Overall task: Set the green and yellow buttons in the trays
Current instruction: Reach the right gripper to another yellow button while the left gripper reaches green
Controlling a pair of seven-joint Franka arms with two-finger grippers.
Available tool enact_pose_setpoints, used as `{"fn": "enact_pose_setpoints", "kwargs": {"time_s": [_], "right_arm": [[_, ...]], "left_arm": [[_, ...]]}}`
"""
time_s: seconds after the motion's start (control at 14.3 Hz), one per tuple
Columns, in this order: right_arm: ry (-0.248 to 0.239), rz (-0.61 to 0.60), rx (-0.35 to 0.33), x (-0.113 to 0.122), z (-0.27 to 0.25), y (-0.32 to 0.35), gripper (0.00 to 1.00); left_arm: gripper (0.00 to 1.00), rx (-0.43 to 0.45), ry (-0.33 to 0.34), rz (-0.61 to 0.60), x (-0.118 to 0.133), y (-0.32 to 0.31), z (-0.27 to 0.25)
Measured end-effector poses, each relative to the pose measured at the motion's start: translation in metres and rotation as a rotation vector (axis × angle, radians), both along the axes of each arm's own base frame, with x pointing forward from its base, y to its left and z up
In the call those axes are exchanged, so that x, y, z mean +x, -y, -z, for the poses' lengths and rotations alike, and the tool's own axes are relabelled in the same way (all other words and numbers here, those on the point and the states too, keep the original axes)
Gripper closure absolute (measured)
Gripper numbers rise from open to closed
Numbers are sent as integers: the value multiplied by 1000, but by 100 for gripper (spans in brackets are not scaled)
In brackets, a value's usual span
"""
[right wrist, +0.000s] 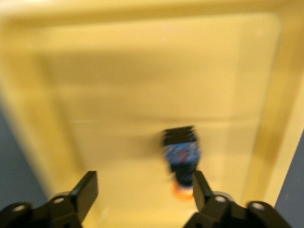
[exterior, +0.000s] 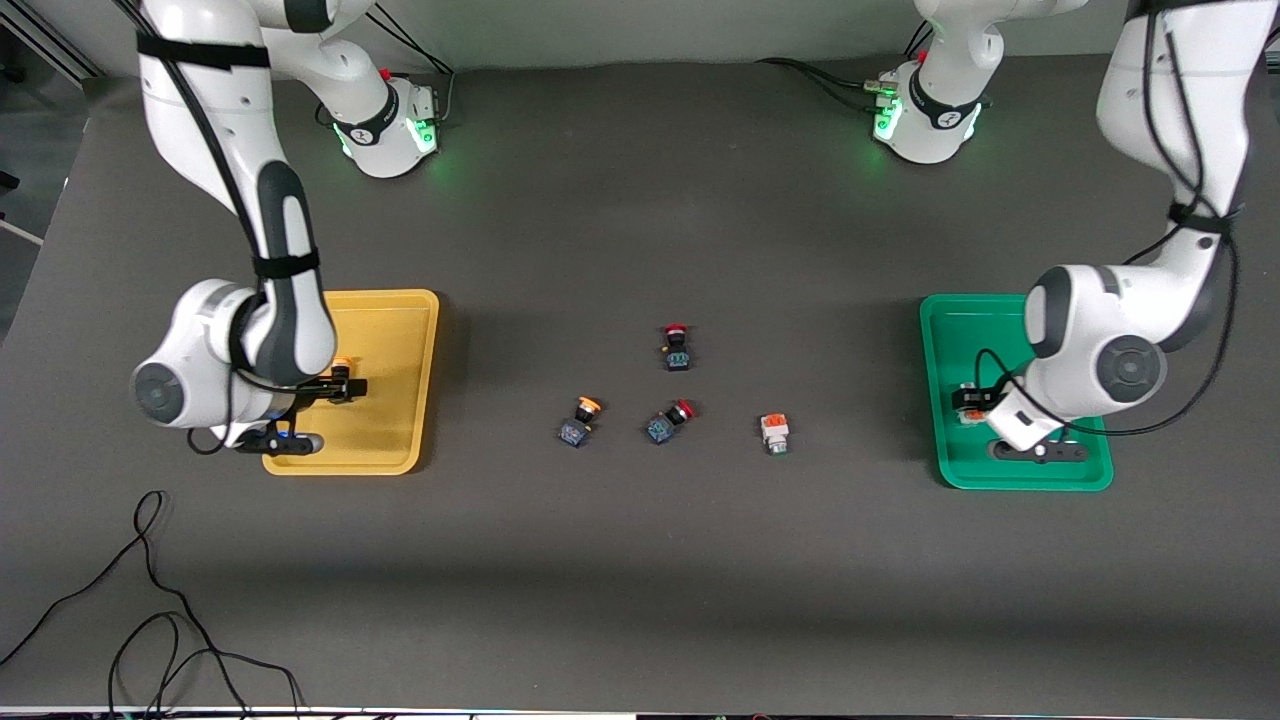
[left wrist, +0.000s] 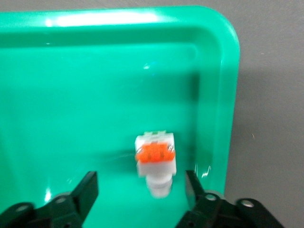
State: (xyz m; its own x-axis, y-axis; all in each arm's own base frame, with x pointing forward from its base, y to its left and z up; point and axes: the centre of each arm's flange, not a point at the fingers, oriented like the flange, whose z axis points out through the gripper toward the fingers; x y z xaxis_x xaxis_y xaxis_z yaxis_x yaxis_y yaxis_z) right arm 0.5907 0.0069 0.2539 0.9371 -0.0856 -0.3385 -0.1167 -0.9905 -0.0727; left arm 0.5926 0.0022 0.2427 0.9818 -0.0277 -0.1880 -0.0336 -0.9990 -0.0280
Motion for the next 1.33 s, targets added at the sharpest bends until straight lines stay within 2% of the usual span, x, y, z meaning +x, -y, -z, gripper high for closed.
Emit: {"fn": "enact_pose_setpoints", "kwargs": {"time_s": [0.07, 0.14, 0.28, 0.35, 0.49, 0.63, 0.91, 1.19, 1.33], "right_arm": [[5, 41, 7, 15, -33, -18, 0], [20, 82, 1, 29, -64, -43, 0], [50, 156, -7, 43, -104, -125, 0], [45, 181, 5, 42, -106, -176, 0], [14, 230, -3, 32, -83, -265, 0], [13, 263, -23, 28, -41, -317, 0], [81, 298, -40, 34, 52, -339, 0], [98, 328, -40, 32, 94, -348, 4], [102, 340, -37, 32, 94, -352, 23]], "left_arm": [[3, 4, -13, -4, 4, -2, -29], [0, 7, -12, -4, 8, -1, -58], [0, -9, 23, -20, 14, 16, -105], [0, -25, 44, -46, 18, 34, -118], [0, -40, 71, -98, 24, 88, -130], [0, -40, 88, -133, 27, 154, -132], [0, -31, 81, -166, 22, 264, -106], [0, -33, 79, -187, 16, 325, -54], [0, -41, 89, -214, 21, 328, -17]]}}
